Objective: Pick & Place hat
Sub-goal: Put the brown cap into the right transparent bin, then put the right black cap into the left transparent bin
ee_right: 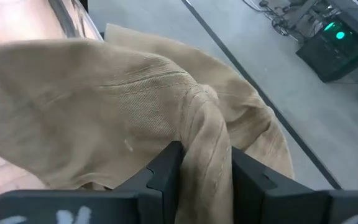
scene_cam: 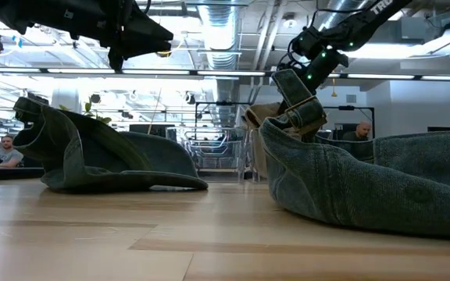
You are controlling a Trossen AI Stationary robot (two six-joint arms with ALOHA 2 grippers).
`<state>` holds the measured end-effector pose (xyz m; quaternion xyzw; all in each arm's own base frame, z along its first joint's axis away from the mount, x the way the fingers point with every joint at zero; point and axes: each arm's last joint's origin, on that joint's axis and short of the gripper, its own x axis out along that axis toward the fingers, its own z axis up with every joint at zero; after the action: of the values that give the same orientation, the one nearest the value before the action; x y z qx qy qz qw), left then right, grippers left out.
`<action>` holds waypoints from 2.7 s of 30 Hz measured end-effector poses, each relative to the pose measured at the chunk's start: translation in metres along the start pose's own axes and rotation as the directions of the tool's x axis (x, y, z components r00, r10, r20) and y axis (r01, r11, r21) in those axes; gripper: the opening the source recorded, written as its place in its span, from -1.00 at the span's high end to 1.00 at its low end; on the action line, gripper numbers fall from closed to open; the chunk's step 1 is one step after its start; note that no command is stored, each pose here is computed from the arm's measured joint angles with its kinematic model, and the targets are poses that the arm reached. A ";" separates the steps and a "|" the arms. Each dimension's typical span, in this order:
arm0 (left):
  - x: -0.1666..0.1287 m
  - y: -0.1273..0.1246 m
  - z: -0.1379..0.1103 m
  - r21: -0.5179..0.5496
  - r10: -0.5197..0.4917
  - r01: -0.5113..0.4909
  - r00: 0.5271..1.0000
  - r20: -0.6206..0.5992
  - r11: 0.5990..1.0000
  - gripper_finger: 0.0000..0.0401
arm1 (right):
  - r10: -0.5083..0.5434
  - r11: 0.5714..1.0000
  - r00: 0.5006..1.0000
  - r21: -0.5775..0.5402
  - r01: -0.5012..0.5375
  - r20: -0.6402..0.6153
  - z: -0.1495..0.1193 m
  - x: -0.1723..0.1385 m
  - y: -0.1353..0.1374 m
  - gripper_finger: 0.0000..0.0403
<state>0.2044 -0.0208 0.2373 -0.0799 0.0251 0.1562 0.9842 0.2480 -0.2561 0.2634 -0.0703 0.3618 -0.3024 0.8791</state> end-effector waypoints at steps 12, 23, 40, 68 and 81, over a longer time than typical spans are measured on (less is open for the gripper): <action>0.000 0.000 0.000 0.000 0.000 0.000 1.000 0.000 1.000 0.42 | -0.058 0.998 0.997 -0.020 0.057 -0.056 -0.012 0.030 0.001 0.50; 0.000 0.000 0.000 0.000 0.002 -0.002 1.000 0.000 1.000 0.42 | -0.141 0.989 0.986 -0.050 0.137 -0.089 -0.011 0.028 0.001 0.50; 0.000 0.000 0.000 0.001 0.002 -0.002 1.000 0.000 1.000 0.42 | -0.120 0.988 0.990 -0.104 0.112 -0.079 -0.007 0.027 0.009 -0.12; 0.000 0.001 -0.001 0.004 0.003 -0.003 1.000 -0.007 1.000 0.42 | -0.170 0.984 0.982 -0.034 0.174 0.083 0.026 -0.072 0.002 -0.11; 0.000 0.001 -0.001 0.001 0.003 -0.003 1.000 -0.007 1.000 0.42 | 0.458 0.884 0.886 0.067 -0.463 0.077 0.013 -0.126 0.065 0.00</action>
<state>0.2043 -0.0204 0.2365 -0.0800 0.0290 0.1576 0.9838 0.2181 -0.1317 0.3260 0.0454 0.3289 -0.0979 0.9382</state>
